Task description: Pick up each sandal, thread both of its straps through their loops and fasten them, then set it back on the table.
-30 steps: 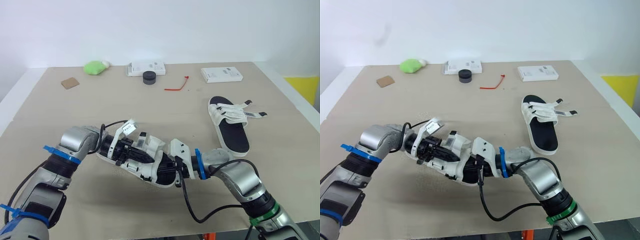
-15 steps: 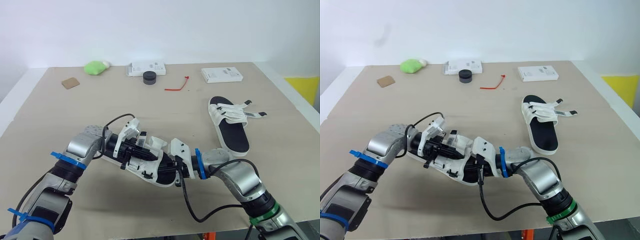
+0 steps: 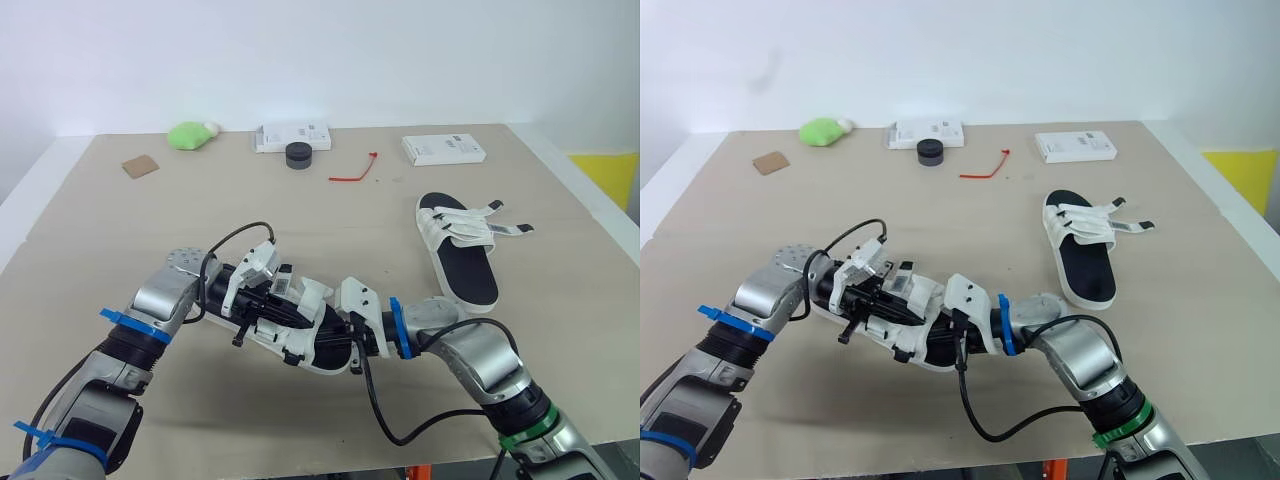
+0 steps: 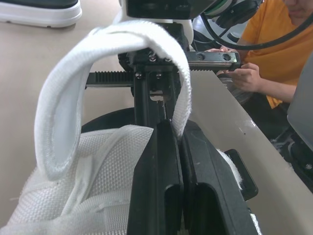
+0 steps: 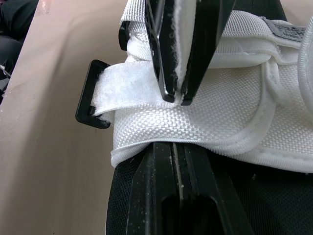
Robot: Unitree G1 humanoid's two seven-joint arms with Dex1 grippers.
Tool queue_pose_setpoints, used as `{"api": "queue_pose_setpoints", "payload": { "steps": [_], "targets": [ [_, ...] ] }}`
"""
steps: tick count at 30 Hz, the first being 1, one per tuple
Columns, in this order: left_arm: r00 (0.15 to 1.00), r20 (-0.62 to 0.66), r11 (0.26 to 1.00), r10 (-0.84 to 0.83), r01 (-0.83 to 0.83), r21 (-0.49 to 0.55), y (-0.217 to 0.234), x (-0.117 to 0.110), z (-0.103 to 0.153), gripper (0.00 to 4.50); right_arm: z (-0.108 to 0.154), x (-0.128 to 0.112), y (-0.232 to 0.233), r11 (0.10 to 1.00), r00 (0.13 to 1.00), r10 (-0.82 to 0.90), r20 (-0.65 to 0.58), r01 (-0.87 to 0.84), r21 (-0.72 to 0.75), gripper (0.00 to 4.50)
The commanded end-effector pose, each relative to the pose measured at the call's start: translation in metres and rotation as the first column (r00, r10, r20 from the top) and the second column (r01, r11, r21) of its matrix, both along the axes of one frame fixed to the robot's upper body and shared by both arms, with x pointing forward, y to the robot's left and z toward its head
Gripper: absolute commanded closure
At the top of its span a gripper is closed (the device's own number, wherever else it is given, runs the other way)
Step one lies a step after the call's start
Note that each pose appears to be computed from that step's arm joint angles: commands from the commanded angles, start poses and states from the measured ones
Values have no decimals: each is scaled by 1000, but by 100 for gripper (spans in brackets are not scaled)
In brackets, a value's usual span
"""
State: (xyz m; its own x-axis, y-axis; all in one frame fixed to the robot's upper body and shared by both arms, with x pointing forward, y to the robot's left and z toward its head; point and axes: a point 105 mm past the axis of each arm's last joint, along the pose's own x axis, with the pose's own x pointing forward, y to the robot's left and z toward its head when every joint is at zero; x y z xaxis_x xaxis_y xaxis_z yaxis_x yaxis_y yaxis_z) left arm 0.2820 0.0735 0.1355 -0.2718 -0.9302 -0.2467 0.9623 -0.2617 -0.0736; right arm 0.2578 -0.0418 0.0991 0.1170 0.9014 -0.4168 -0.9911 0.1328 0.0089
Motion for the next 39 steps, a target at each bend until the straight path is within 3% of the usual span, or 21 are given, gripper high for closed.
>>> {"api": "queue_pose_setpoints", "payload": {
  "steps": [1, 8, 14, 22, 24, 29, 31, 39],
  "targets": [
    [995, 33, 996, -91, 91, -1, -5, -14, 5, 446, -18, -6, 0, 999, 998, -3, -65, 1, -40, 450],
    [977, 71, 977, -199, 192, 89, 3, -38, -3, 446, -18, -6, -1, 999, 998, -6, -65, 3, -37, 450],
    [973, 94, 965, -212, 193, 180, 11, -41, -10, 446, -17, -5, 0, 999, 998, -4, -64, 2, -33, 450],
    [986, 3, 961, -168, 163, 225, 20, -57, -20, 446, -17, -5, 0, 999, 998, -3, -63, 0, -35, 450],
    [987, -12, 965, -160, 159, 209, 19, -58, -17, 385, -17, -5, -1, 999, 998, -2, -64, 0, -35, 450],
    [996, -35, 987, -87, 91, 130, 14, -53, -4, 134, -17, -5, -1, 999, 998, 0, -65, -2, -38, 450],
    [998, -43, 994, -45, 49, 99, 12, -49, 0, 67, -17, -4, -1, 999, 998, -1, -65, -2, -39, 450],
    [996, -86, 993, 12, -1, 122, 39, -50, 11, 67, -17, -7, -1, 999, 997, 3, -71, -6, -36, 450]
  ]
}}
